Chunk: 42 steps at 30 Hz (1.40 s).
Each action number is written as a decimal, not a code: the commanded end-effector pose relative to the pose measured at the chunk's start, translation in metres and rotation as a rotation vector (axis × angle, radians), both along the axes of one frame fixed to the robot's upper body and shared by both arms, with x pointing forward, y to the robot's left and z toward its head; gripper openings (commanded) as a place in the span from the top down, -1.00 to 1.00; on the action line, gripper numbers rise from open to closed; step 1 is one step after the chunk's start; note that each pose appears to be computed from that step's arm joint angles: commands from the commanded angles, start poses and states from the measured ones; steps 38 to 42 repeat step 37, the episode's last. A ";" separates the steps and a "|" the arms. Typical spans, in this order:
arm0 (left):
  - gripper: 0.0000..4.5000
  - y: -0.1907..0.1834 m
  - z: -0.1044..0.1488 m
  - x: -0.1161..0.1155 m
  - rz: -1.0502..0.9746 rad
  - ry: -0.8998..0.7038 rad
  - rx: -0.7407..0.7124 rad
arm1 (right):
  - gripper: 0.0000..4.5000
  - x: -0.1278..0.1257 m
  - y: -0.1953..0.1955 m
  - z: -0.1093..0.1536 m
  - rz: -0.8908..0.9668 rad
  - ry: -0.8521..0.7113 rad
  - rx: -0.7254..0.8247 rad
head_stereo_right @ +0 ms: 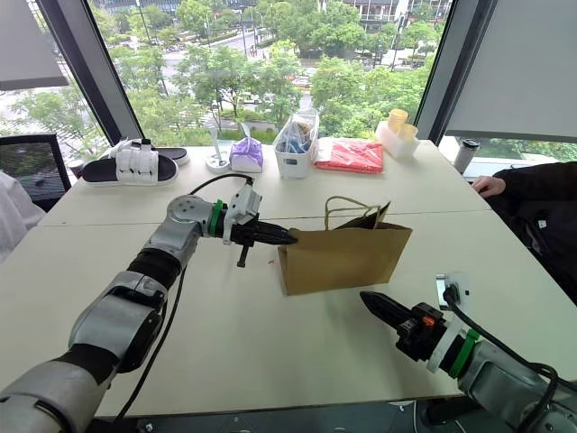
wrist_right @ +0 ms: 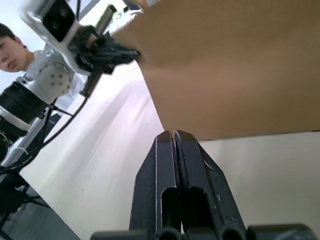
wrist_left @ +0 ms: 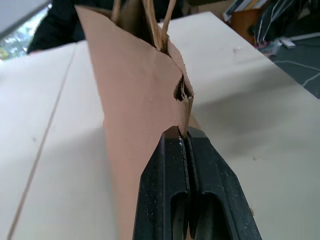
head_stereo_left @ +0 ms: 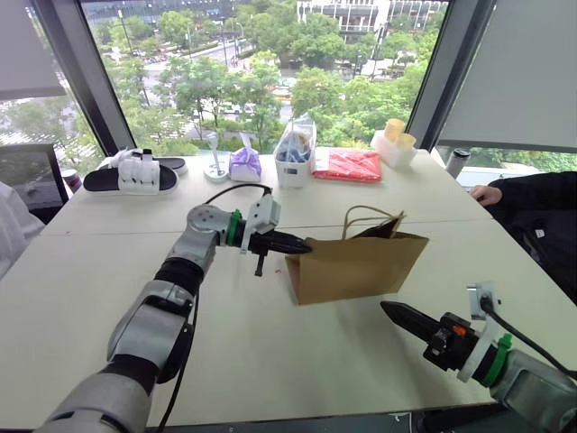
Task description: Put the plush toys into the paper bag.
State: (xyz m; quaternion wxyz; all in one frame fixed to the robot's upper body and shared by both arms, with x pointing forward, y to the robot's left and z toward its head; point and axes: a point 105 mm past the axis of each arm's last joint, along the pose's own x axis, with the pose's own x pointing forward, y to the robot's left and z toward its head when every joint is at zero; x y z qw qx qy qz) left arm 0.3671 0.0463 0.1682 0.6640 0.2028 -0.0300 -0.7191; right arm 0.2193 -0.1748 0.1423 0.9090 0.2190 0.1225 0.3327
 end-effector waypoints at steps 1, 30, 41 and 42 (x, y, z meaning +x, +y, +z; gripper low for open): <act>0.99 -0.002 0.006 0.008 0.036 -0.057 0.007 | 1.00 -0.002 0.004 0.013 -0.008 -0.058 0.015; -0.98 0.117 0.026 -0.065 0.558 0.253 -0.271 | 1.00 0.012 -0.022 0.016 -0.036 -0.120 -0.143; -0.98 0.127 -0.015 -0.120 0.829 0.414 -0.342 | 1.00 0.010 -0.054 0.026 -0.048 -0.156 -0.255; -0.98 0.127 -0.015 -0.120 0.829 0.414 -0.342 | 1.00 0.010 -0.054 0.026 -0.048 -0.156 -0.255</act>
